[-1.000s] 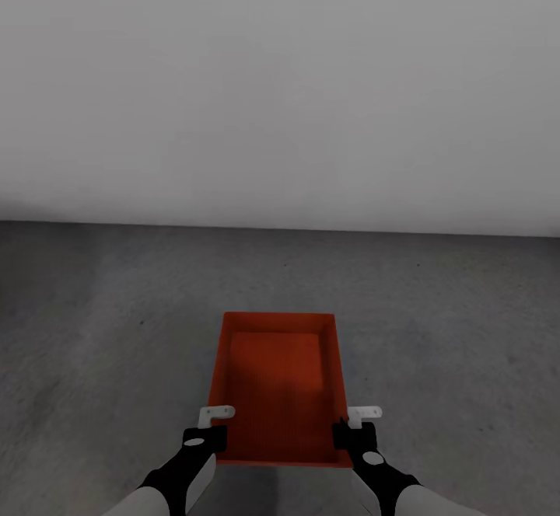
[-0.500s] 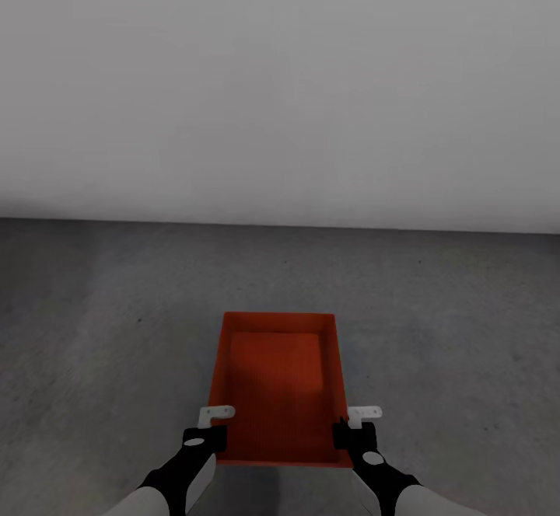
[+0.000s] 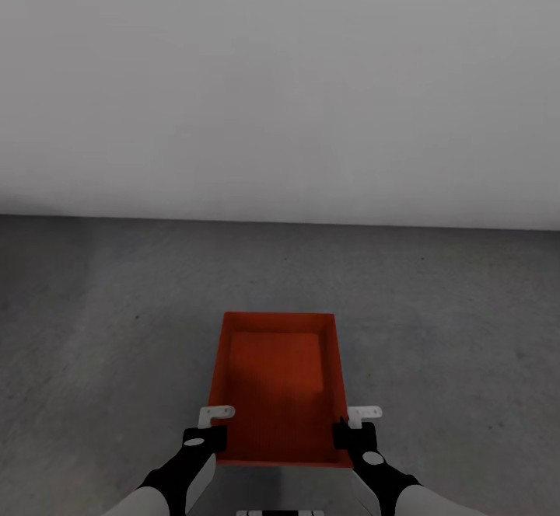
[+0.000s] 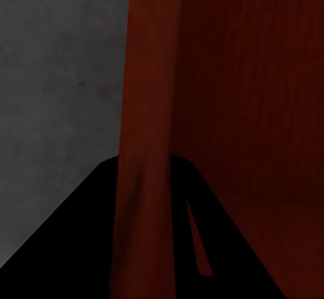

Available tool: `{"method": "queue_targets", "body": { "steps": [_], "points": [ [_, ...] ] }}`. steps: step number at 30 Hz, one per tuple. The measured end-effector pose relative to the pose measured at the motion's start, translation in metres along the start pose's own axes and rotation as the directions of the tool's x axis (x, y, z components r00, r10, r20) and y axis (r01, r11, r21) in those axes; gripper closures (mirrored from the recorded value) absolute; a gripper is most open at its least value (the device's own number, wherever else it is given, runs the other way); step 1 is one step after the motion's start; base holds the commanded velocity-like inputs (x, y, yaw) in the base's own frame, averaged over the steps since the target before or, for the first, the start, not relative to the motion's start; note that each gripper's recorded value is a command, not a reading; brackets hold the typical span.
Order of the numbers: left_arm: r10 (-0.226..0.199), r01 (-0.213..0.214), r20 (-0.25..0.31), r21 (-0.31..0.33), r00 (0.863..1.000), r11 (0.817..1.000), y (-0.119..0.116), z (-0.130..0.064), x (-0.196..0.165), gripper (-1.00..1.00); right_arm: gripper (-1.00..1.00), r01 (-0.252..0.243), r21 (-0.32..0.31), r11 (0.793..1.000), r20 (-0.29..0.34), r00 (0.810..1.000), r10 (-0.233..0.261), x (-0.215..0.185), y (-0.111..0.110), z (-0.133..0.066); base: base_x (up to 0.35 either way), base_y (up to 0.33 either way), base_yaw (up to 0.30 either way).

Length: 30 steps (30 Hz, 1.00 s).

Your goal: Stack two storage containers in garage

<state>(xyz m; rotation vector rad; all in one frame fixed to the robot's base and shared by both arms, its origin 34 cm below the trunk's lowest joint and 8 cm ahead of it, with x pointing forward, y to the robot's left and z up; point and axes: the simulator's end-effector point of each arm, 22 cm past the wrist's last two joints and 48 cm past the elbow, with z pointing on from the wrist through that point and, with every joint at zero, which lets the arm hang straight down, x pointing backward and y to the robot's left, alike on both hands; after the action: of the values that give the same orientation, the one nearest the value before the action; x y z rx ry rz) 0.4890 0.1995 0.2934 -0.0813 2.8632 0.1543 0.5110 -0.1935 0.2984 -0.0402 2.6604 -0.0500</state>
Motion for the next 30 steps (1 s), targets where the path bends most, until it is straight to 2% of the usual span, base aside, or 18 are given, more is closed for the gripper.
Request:
{"method": "queue_targets", "body": {
  "steps": [12, 19, 30],
  "points": [
    [0.0, 0.0, 0.0, 0.0, 1.0, 1.0, 0.0, 0.002, 0.001, 1.0, 1.0, 0.0, 0.0, 1.0, 0.0, 1.0, 0.0, 0.001, 0.0, 0.002, 0.0, 0.0, 0.0],
    [0.0, 0.0, 0.0, 0.0, 1.0, 1.0, -0.001, 0.015, 0.007, 1.0, 1.0, 0.0, 0.0, 1.0, 0.0, 1.0, 0.0, 0.01, 0.001, 0.013, 0.0, 0.0, 0.0],
    [0.0, 0.0, 0.001, 0.0, 1.0, 1.0, -0.001, 0.015, 0.007, 1.0, 1.0, 0.0, 0.0, 1.0, 0.001, 1.0, 0.0, 0.01, 0.001, 0.013, 0.0, 0.0, 0.0]
  ]
}}
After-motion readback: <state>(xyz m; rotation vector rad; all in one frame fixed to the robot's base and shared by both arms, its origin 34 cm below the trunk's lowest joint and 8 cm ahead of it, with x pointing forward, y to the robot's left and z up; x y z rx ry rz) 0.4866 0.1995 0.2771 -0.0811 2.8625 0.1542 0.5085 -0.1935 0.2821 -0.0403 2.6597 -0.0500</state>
